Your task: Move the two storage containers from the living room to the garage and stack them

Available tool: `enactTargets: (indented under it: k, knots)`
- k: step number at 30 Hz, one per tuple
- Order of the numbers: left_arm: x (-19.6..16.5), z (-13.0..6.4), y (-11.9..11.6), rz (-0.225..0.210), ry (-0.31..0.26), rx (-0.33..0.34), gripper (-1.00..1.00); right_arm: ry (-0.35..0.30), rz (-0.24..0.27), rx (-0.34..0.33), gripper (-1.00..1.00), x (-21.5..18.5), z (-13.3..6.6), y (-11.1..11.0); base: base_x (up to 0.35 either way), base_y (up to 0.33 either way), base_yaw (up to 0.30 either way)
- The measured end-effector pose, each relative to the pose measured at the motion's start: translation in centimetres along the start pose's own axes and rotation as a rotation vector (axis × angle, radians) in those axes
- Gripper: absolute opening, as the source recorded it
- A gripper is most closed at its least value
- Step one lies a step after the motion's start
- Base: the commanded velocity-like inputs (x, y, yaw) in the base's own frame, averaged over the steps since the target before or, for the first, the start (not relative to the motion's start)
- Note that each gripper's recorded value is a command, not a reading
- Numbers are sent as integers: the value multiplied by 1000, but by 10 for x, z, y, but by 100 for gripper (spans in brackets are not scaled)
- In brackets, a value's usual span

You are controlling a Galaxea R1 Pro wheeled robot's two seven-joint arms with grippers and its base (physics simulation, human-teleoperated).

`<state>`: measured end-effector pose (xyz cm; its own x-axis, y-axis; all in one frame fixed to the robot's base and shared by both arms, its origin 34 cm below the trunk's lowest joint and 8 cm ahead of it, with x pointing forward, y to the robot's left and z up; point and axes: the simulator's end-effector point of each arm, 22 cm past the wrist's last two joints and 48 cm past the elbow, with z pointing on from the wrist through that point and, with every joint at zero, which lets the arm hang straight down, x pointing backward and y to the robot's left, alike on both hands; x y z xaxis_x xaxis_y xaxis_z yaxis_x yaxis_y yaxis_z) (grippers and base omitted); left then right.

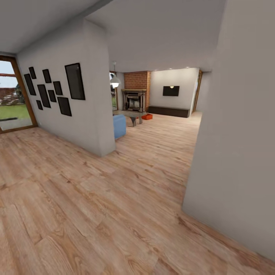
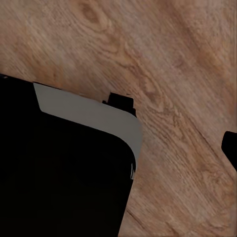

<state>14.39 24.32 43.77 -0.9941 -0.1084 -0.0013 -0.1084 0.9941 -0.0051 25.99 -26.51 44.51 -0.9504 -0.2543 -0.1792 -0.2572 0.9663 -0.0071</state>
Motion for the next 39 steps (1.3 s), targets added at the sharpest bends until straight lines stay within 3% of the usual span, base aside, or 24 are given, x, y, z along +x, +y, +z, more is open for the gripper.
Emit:
enactTargets:
  k: [39]
  knots:
    - [0,0,-1,0,-1,1,100,-7,2,18,100,-1,0,-6,322,0,14]
